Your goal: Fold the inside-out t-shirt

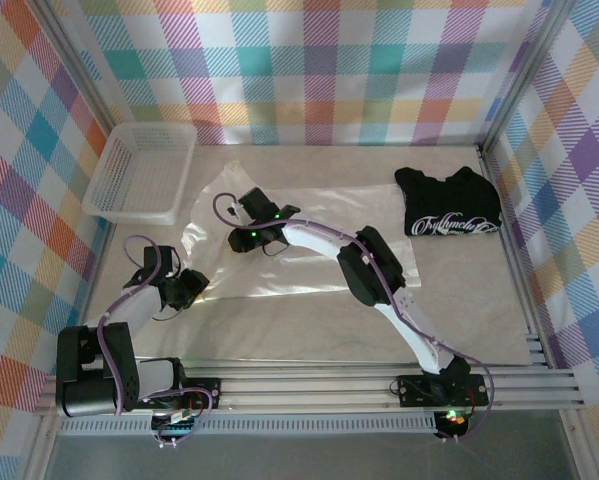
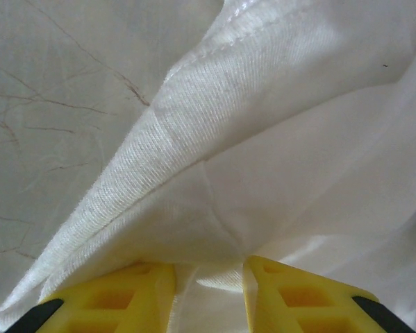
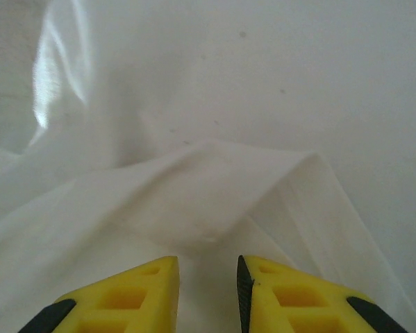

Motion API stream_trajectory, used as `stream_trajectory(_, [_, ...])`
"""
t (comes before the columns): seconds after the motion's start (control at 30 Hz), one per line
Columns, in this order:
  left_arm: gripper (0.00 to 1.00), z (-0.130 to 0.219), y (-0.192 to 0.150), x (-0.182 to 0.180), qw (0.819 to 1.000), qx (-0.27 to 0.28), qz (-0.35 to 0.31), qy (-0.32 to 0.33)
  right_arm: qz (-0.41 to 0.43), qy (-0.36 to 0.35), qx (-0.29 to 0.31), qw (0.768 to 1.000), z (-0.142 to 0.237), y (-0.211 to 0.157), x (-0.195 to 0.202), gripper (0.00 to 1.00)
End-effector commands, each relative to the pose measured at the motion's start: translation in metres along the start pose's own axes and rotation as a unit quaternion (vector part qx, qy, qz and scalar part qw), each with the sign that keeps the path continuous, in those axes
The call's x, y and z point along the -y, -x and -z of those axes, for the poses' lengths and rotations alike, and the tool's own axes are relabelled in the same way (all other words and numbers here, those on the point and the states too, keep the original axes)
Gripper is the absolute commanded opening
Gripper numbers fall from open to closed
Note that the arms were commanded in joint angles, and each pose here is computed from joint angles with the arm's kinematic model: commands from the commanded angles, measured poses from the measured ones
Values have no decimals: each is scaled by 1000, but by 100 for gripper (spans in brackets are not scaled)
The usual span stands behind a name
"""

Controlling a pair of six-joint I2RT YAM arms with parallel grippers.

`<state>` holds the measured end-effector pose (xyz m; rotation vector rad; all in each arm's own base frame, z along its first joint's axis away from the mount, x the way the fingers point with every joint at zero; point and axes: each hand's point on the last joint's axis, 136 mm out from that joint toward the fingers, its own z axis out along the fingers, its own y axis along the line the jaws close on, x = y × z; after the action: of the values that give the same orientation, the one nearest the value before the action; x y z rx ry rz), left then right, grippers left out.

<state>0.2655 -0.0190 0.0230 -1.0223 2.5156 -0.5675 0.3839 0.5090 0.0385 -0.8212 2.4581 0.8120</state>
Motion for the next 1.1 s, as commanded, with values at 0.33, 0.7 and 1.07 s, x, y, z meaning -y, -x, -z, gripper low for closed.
stream_trajectory(0.33, [34, -3, -26, -40, 997, -37, 12, 67, -50, 103, 48, 992, -14, 55, -39, 23])
stream_trajectory(0.7, [38, 0, -22, -36, 998, -27, 10, 61, -48, 149, 96, 983, 26, 98, -35, 24])
stream_trajectory(1.07, [53, 48, 15, 19, 998, 62, -6, -23, -7, 75, 82, 994, 100, 54, 5, 39])
